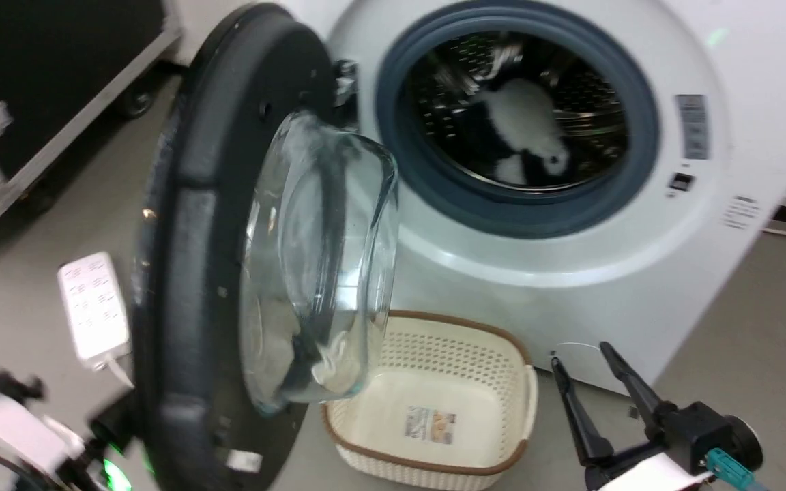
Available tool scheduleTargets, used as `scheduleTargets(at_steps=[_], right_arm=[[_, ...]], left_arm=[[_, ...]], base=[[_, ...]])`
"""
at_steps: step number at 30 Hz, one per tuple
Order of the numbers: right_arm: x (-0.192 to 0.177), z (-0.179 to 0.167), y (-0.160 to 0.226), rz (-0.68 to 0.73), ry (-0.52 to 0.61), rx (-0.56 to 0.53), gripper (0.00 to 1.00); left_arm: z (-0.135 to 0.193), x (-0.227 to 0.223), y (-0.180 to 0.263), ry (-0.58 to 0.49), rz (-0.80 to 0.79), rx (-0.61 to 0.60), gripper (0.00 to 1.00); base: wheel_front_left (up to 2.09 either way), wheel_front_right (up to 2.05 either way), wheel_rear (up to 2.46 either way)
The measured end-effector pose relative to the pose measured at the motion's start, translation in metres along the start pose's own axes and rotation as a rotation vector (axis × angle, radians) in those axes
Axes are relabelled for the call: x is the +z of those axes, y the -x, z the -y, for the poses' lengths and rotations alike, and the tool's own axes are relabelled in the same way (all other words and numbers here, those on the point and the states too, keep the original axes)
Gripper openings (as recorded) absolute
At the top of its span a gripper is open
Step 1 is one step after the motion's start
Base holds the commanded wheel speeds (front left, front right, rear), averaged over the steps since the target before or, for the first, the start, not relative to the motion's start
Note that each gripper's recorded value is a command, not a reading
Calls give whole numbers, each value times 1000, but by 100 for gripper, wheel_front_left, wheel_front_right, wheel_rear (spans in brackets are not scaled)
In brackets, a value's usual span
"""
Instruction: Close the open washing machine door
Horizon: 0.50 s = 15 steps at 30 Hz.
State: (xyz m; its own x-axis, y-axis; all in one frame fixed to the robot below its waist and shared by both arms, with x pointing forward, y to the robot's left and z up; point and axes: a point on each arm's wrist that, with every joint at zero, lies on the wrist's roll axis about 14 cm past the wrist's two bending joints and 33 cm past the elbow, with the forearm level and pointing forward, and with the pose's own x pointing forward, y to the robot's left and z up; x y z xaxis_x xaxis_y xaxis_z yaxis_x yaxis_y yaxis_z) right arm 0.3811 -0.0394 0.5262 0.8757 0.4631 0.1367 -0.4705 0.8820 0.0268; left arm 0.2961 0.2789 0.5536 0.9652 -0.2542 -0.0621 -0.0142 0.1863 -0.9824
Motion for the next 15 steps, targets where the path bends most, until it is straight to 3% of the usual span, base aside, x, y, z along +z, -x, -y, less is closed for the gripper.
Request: scheduleTargets(at_steps=[9,15], right_arm=[[7,46,33,7,41,-161,100],[6,73,57,-6,54,-262,100]], left_arm=[[1,-94,-35,151,-222,-88,0],[19,-165,-75,242,-363,-168,0]], base=[[0,0,0],[0,0,0]])
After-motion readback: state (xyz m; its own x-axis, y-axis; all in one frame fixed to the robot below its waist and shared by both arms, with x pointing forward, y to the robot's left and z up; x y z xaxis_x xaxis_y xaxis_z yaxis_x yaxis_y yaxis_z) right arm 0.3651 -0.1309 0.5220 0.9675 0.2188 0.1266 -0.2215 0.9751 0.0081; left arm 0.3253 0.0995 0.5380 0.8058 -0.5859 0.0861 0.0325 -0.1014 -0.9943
